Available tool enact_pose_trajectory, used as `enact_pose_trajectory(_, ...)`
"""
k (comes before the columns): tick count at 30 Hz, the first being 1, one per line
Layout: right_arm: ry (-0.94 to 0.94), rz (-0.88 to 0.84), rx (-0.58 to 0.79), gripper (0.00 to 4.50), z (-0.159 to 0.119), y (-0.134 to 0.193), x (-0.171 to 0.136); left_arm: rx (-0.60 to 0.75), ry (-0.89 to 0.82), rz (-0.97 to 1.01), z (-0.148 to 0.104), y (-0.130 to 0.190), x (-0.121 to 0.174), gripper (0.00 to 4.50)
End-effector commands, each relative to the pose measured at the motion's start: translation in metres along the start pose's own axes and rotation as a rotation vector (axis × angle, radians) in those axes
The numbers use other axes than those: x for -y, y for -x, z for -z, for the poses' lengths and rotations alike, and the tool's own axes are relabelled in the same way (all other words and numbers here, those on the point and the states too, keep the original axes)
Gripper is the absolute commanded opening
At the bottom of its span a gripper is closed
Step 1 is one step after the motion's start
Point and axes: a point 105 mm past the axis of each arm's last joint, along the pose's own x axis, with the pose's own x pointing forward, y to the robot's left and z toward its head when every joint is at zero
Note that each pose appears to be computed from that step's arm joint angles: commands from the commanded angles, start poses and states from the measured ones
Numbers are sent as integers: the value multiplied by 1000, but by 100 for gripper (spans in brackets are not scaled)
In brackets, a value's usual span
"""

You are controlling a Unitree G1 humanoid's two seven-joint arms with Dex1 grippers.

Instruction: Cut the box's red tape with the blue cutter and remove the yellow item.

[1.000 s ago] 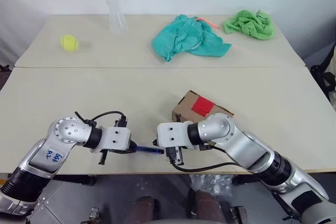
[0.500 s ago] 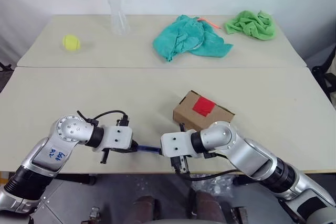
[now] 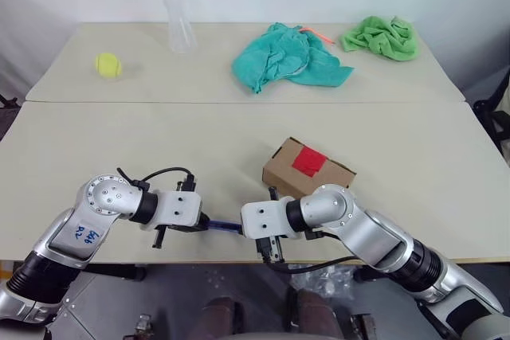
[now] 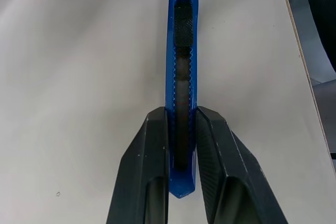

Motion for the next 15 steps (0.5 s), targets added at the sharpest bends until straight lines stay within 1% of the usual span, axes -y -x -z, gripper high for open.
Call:
enact_pose_trajectory(1,18,27,-3,5,1,1,3,-30,29,71,8,-9,13,54)
enact_pose_trajectory(15,-44,80,-1,5,13,-3,14,-31,27,95,8,-7,16,54)
